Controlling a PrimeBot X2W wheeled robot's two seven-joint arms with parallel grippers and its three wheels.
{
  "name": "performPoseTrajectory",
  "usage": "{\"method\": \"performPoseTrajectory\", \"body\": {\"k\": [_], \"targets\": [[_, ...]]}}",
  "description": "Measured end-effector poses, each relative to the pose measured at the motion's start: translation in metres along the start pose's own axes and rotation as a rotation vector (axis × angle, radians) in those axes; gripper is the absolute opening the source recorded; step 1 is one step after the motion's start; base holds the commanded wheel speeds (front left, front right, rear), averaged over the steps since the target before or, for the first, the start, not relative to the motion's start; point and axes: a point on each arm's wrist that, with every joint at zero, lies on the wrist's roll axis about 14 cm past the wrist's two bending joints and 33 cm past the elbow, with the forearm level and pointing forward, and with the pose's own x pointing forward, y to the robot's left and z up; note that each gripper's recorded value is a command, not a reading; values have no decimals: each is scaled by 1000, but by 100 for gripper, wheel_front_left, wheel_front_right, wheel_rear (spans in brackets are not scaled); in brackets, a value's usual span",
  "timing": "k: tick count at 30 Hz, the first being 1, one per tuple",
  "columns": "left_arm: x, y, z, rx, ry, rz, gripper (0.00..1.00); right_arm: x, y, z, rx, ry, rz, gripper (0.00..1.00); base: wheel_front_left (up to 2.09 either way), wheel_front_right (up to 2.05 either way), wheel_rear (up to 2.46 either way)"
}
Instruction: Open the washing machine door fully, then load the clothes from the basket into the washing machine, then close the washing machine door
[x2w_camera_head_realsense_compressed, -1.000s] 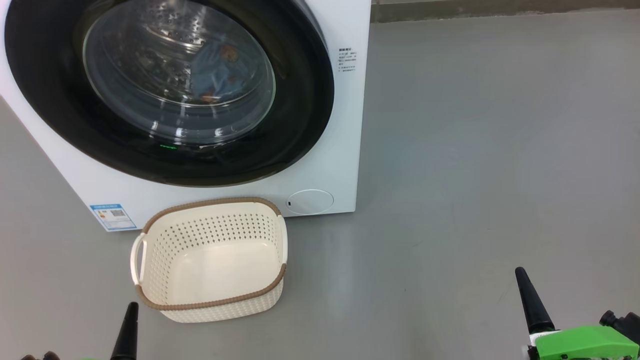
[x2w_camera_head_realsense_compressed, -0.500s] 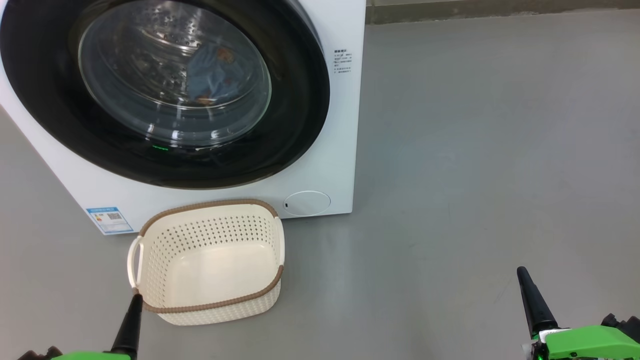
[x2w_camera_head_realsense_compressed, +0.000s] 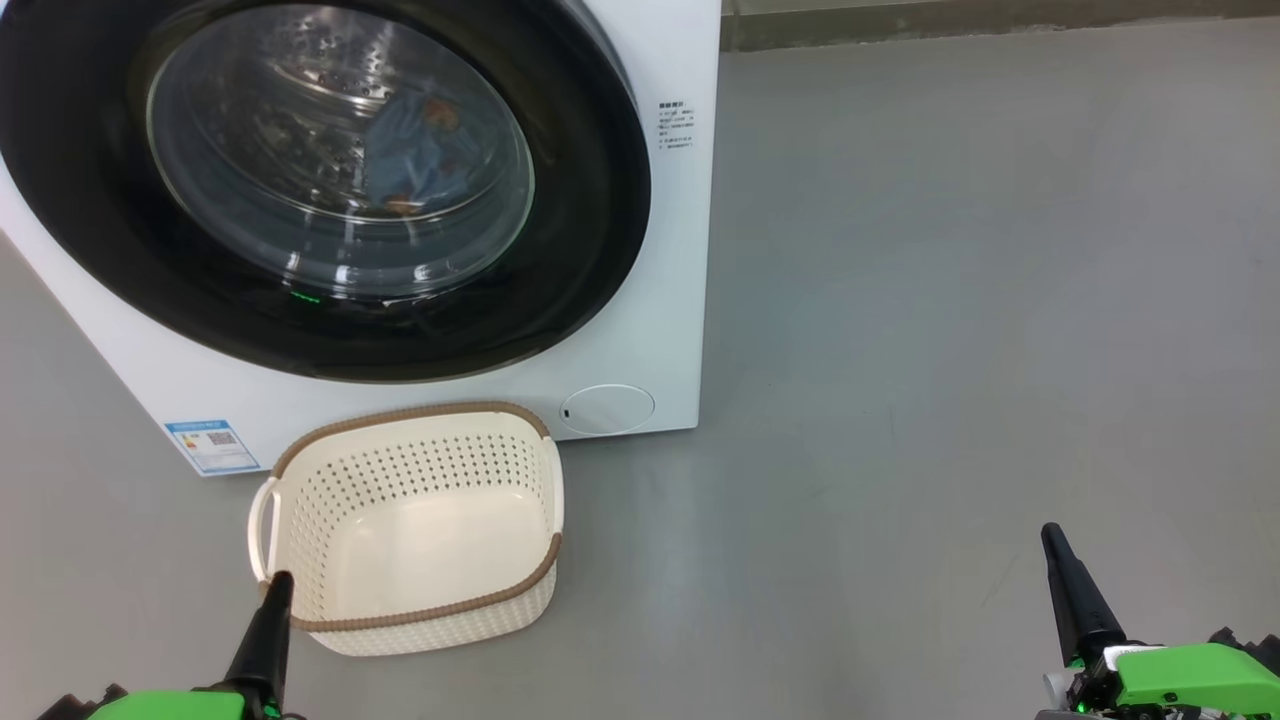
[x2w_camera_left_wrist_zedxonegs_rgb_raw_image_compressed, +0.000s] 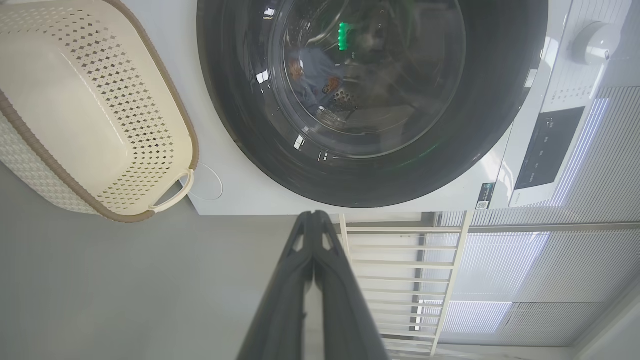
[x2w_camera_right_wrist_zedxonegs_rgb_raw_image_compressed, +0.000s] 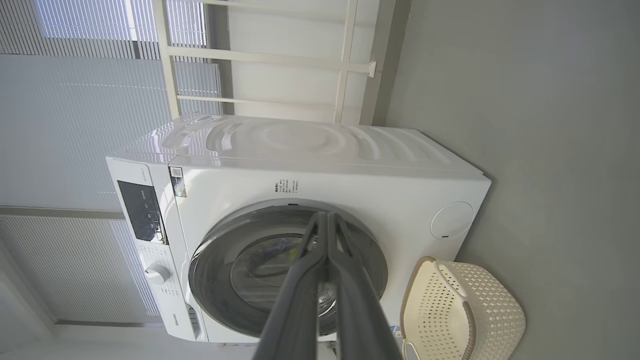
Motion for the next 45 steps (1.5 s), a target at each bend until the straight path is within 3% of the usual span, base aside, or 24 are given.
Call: {"method": "performPoseTrajectory", "body": {"k": [8, 45], "targets": [[4, -5, -4, -71, 19, -17, 0, 2, 4, 2, 67, 1, 14, 0, 0, 0, 0], [4, -5, -4, -74, 19, -17, 0, 3, 6, 2, 70, 3, 19, 0, 0, 0, 0]]}}
